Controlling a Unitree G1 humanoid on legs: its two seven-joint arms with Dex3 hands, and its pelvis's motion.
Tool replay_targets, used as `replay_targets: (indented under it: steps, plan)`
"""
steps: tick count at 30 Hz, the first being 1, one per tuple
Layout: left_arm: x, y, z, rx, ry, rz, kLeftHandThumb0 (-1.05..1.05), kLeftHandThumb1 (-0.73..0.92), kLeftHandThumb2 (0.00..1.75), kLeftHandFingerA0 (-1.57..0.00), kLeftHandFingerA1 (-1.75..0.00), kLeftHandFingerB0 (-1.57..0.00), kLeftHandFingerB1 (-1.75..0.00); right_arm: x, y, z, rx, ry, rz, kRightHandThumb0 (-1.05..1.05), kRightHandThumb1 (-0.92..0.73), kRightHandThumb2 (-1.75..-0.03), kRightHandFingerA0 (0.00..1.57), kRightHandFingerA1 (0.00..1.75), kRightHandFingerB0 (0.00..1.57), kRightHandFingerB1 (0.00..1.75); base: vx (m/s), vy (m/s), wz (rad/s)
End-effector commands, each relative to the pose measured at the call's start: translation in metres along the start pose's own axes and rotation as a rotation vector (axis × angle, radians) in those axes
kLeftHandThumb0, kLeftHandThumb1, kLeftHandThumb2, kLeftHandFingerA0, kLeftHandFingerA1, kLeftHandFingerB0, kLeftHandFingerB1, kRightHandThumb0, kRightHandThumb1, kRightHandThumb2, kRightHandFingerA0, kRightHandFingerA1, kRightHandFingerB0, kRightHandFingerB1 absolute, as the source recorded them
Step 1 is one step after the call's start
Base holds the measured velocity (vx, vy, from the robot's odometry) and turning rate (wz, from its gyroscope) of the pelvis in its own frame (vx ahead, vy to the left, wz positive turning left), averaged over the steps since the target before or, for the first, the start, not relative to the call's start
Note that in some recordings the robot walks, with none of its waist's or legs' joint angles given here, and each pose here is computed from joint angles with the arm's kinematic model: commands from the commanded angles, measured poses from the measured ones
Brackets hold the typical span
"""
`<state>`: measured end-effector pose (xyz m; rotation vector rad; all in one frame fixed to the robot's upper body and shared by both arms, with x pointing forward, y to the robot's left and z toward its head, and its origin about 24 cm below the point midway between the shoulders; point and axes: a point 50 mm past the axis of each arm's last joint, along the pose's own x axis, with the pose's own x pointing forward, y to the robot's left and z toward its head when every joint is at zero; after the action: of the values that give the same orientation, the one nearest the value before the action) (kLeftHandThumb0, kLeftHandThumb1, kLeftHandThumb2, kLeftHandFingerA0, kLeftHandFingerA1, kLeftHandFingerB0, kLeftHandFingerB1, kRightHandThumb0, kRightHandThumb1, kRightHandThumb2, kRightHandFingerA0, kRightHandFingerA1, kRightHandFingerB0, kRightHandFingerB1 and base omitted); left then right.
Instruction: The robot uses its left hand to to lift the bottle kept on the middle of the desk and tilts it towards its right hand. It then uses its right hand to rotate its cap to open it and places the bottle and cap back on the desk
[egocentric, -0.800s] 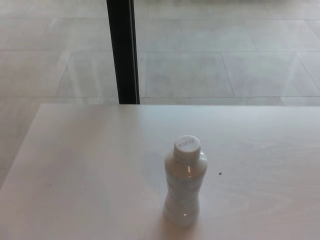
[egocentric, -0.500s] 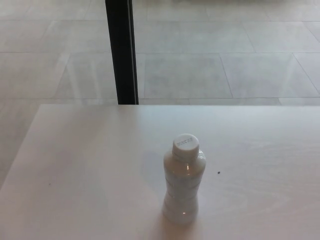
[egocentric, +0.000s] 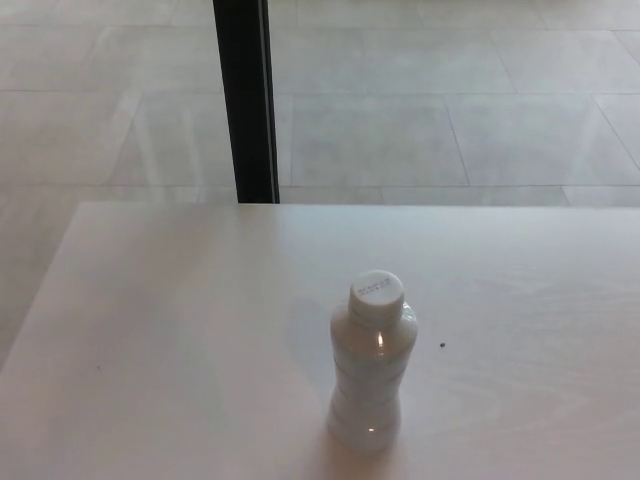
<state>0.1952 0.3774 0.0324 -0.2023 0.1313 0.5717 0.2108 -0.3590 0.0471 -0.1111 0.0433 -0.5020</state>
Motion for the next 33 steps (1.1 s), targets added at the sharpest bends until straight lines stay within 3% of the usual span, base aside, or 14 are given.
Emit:
replay_targets:
  steps: [1, 2, 4, 9, 10, 11, 15, 16, 21, 22, 23, 29, 30, 33]
  plan:
    - [-0.024, -0.152, 0.070, 0.315, -0.311, -0.715, -0.78, 0.50, 0.95, 0.00, -0.40, -0.02, -0.34, -0.026, 0.120, 0.088, -0.029, -0.348, 0.555, -0.85, -0.92, -0.71, 0.05, 0.41, 0.04, 0.27, 0.00, 0.000, 0.00]
    - [-0.026, -0.154, 0.069, 0.322, -0.310, -0.726, -0.81, 0.51, 0.96, -0.01, -0.40, -0.02, -0.33, -0.027, 0.122, 0.088, -0.031, -0.342, 0.565, -0.83, -0.72, -1.16, 0.00, 0.43, 0.10, 0.21, 0.00, 0.000, 0.00]
    - [-0.028, -0.157, 0.067, 0.344, -0.302, -0.730, -0.90, 0.54, 0.96, -0.01, -0.39, -0.09, -0.32, -0.029, 0.126, 0.086, -0.037, -0.330, 0.579, -0.81, -0.91, -0.73, 0.04, 0.41, 0.05, 0.24, 0.00, 0.000, 0.00]
    - [-0.034, -0.165, 0.060, 0.361, -0.259, -0.750, -0.93, 0.55, 0.97, -0.01, -0.46, -0.12, -0.32, -0.034, 0.133, 0.078, -0.052, -0.298, 0.623, -0.84, -0.92, -0.73, 0.04, 0.41, 0.05, 0.27, 0.00, 0.000, 0.00]
    - [-0.035, -0.166, 0.059, 0.361, -0.254, -0.755, -0.89, 0.66, 0.61, -0.04, -0.45, -0.10, -0.30, -0.035, 0.134, 0.077, -0.056, -0.293, 0.628, -0.85, -0.92, -0.70, 0.05, 0.43, 0.03, 0.28, 0.00, 0.000, 0.00]
    - [-0.037, -0.169, 0.056, 0.359, -0.240, -0.766, -0.92, 0.55, 0.98, -0.01, -0.47, -0.11, -0.36, -0.036, 0.136, 0.074, -0.069, -0.278, 0.640, -0.88, -0.92, -0.69, 0.07, 0.46, 0.03, 0.30, 0.00, 0.000, 0.00]
    - [-0.049, -0.184, 0.036, 0.350, -0.187, -0.836, -0.82, 0.50, 0.95, -0.02, -0.46, -0.08, -0.34, -0.041, 0.146, 0.058, -0.106, -0.211, 0.667, -0.90, -0.91, -0.73, 0.07, 0.49, 0.08, 0.28, 0.00, 0.000, 0.00]
    - [-0.051, -0.187, 0.032, 0.352, -0.184, -0.851, -0.82, 0.49, 0.95, -0.02, -0.45, -0.08, -0.34, -0.043, 0.148, 0.055, -0.114, -0.196, 0.670, -0.81, -0.70, -1.17, 0.05, 0.53, 0.00, 0.32, 0.00, 0.000, 0.00]
    - [-0.059, -0.197, 0.013, 0.412, -0.172, -0.874, -0.94, 0.56, 0.99, -0.03, -0.35, -0.09, -0.30, -0.048, 0.155, 0.045, -0.115, -0.137, 0.679, -0.87, -0.73, -1.13, 0.09, 0.55, 0.04, 0.42, 0.00, 0.000, 0.00]
    - [-0.059, -0.197, 0.011, 0.423, -0.167, -0.877, -0.96, 0.57, 1.00, -0.02, -0.34, -0.09, -0.29, -0.048, 0.156, 0.044, -0.116, -0.133, 0.682, -0.89, -0.92, -0.72, 0.12, 0.53, 0.08, 0.34, 0.00, 0.000, 0.00]
    - [-0.059, -0.196, 0.009, 0.450, -0.157, -0.880, -0.95, 0.56, 1.01, -0.02, -0.31, -0.04, -0.28, -0.049, 0.157, 0.043, -0.113, -0.128, 0.686, -0.79, -0.69, -1.15, 0.13, 0.58, 0.00, 0.41, 0.00, 0.000, 0.00]
    - [-0.059, -0.187, 0.004, 0.704, -0.073, -0.977, -1.01, 0.59, 1.05, 0.00, -0.21, -0.08, -0.02, -0.043, 0.156, 0.043, -0.114, -0.107, 0.653, -0.88, -0.92, -0.71, 0.14, 0.53, 0.09, 0.34, 0.00, 0.000, 0.00]
    - [-0.059, -0.184, 0.002, 0.720, -0.061, -0.989, -0.98, 0.56, 1.01, 0.00, -0.24, -0.07, -0.03, -0.040, 0.154, 0.044, -0.115, -0.110, 0.644, -0.87, -0.73, -1.13, 0.11, 0.56, 0.02, 0.43, 0.00, 0.000, 0.00]
    - [-0.060, -0.181, 0.000, 0.734, -0.044, -0.994, -0.98, 0.55, 0.98, 0.00, -0.23, -0.01, 0.00, -0.036, 0.150, 0.046, -0.097, -0.110, 0.620, -0.89, -0.92, -0.68, 0.15, 0.52, 0.12, 0.34, 0.00, 0.000, 0.00]
